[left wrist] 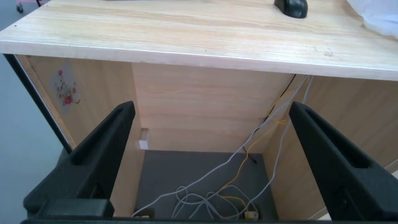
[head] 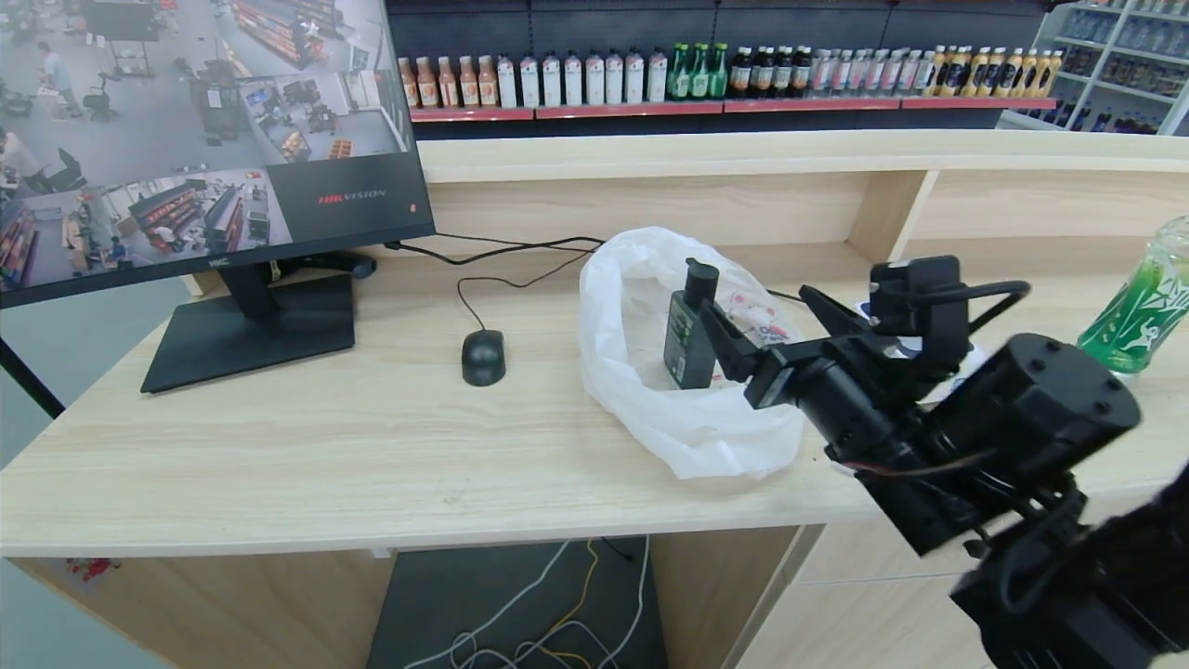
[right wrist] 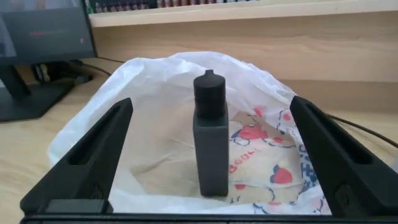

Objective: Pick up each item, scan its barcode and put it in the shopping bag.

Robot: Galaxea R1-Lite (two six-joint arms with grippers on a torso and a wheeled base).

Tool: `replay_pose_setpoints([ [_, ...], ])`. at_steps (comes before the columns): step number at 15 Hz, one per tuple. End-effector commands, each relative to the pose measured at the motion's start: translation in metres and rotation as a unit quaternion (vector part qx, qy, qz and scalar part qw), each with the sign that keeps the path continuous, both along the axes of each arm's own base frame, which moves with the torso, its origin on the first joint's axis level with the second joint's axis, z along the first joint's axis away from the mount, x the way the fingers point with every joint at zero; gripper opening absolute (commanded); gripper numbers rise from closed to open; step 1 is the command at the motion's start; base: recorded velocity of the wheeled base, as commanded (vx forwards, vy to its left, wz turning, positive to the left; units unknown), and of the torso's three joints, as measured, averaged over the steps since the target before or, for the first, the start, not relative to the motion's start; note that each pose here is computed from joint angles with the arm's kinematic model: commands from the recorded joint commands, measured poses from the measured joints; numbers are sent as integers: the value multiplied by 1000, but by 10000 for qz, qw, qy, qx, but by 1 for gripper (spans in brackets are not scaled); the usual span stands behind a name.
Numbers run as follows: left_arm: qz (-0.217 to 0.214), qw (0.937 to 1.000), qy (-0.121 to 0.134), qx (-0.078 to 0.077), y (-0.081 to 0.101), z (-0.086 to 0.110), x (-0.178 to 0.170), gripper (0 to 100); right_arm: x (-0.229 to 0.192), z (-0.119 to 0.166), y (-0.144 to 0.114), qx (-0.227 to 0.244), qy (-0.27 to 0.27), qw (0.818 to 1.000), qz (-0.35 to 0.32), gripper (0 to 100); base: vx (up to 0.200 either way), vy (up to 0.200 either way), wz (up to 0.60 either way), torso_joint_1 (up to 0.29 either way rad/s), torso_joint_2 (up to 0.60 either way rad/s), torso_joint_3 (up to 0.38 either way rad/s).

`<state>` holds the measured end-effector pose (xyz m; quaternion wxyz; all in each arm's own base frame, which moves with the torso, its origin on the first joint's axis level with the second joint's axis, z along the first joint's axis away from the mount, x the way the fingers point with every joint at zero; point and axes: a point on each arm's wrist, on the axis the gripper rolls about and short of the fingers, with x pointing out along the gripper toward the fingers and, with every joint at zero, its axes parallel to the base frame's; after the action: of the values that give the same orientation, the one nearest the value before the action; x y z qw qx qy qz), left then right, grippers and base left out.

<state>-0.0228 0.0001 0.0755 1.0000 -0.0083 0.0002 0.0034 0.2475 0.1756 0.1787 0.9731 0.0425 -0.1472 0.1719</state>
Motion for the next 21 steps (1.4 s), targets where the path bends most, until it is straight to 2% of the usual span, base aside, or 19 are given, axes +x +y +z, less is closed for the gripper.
replay_pose_setpoints([
  [1,4,10000,-2,-1,0,0,0,100,-49,18,-18,122,-147,9993,328,100,0,0,0,0,0,0],
  [6,4,10000,-2,22,0,0,0,100,-59,22,-25,-8,-289,9986,439,100,0,0,0,0,0,0],
  [11,4,10000,-2,22,0,0,0,100,-59,21,-32,164,-189,9984,509,100,0,0,0,0,0,0],
  [13,4,10000,-2,14,0,0,0,100,-58,19,-32,155,-152,9985,499,100,-200,0,0,0,0,2],
  [14,4,10000,-2,29,0,0,0,100,-58,18,-34,145,-148,9987,459,100,-200,0,0,12,22,2],
  [16,-11,9999,6,167,0,0,0,100,-57,20,-36,161,-172,9990,381,100,0,0,0,0,0,0],
  [21,-4,9999,14,167,0,0,0,100,-50,22,-46,271,-182,9993,161,100,0,-40,0,0,1,0],
])
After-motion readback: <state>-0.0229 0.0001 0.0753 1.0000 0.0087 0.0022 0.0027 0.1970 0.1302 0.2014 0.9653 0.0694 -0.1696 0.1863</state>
